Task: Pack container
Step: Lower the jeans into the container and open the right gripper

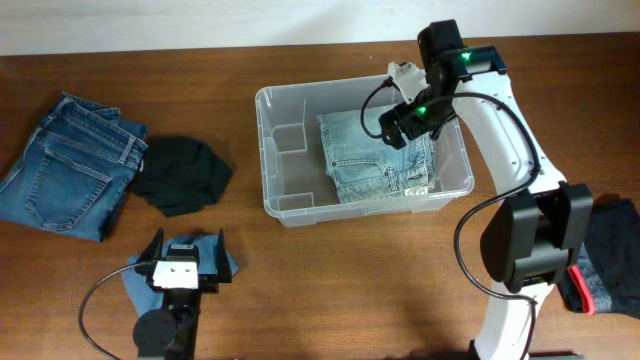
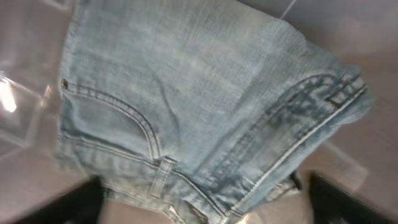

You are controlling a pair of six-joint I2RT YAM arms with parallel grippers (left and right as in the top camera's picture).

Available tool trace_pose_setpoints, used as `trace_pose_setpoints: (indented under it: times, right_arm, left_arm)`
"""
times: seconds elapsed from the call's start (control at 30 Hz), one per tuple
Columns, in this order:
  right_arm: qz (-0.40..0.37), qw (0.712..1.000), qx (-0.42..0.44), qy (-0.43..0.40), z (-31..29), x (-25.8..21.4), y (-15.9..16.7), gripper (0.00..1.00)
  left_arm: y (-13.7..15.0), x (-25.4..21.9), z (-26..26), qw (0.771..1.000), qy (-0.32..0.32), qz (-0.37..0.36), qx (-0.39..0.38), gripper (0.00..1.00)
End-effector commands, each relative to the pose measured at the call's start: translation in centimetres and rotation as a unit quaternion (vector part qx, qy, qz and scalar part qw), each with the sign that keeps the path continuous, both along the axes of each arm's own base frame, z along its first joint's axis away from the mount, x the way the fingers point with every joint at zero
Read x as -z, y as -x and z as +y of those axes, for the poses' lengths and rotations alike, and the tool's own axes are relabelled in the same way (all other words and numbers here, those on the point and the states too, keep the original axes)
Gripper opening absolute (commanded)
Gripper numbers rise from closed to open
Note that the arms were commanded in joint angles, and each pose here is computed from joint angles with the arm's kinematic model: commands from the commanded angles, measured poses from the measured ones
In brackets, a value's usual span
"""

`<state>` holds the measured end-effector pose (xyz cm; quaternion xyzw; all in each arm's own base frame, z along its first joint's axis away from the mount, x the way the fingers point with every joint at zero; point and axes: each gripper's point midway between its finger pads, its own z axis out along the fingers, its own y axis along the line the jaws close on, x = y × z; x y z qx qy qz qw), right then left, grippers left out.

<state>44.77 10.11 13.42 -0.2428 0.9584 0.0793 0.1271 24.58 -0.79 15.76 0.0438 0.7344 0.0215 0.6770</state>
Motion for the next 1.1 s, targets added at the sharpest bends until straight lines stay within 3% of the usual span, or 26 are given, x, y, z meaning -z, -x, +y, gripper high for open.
trace_pose_setpoints:
  times: [0.0, 0.07, 0.43, 0.53, 0.67, 0.87, 1.07]
  right_arm:
    - [-0.012, 0.999, 0.028, -0.03, 1.2, -1.6, -0.4, 0.22]
    - [-0.001, 0.998, 0.06, -0.035, 1.2, -0.6, -0.8, 0.04]
    - [0.092, 0.989, 0.109, 0.041, -0.3, 11.0, -0.9, 0.04]
    - [0.108, 0.987, 0.108, 0.045, -0.4, 11.8, -0.4, 0.04]
    - [0.067, 0.991, 0.109, 0.033, -0.2, 8.3, -1.6, 0.04]
    - [-0.034, 0.991, 0.132, 0.002, -0.5, -4.2, -2.2, 0.04]
    - [-0.068, 0.945, 0.316, 0.051, -10.0, -11.3, 1.8, 0.04]
  left_arm:
    - [0.0, 0.1, 0.3, 1.0, -0.008, -0.002, -0.006, 1.0]
    - [0.0, 0.1, 0.3, 1.0, -0.008, -0.002, -0.006, 1.0]
    - [0.0, 0.1, 0.3, 1.0, -0.008, -0.002, -0.006, 1.0]
    - [0.0, 0.1, 0.3, 1.0, -0.008, -0.002, -0.006, 1.0]
    - [0.0, 0.1, 0.3, 1.0, -0.008, -0.002, -0.006, 1.0]
    - [0.0, 0.1, 0.3, 1.0, -0.009, -0.002, -0.006, 1.0]
    - [0.0, 0.1, 0.3, 1.0, -0.008, -0.002, -0.006, 1.0]
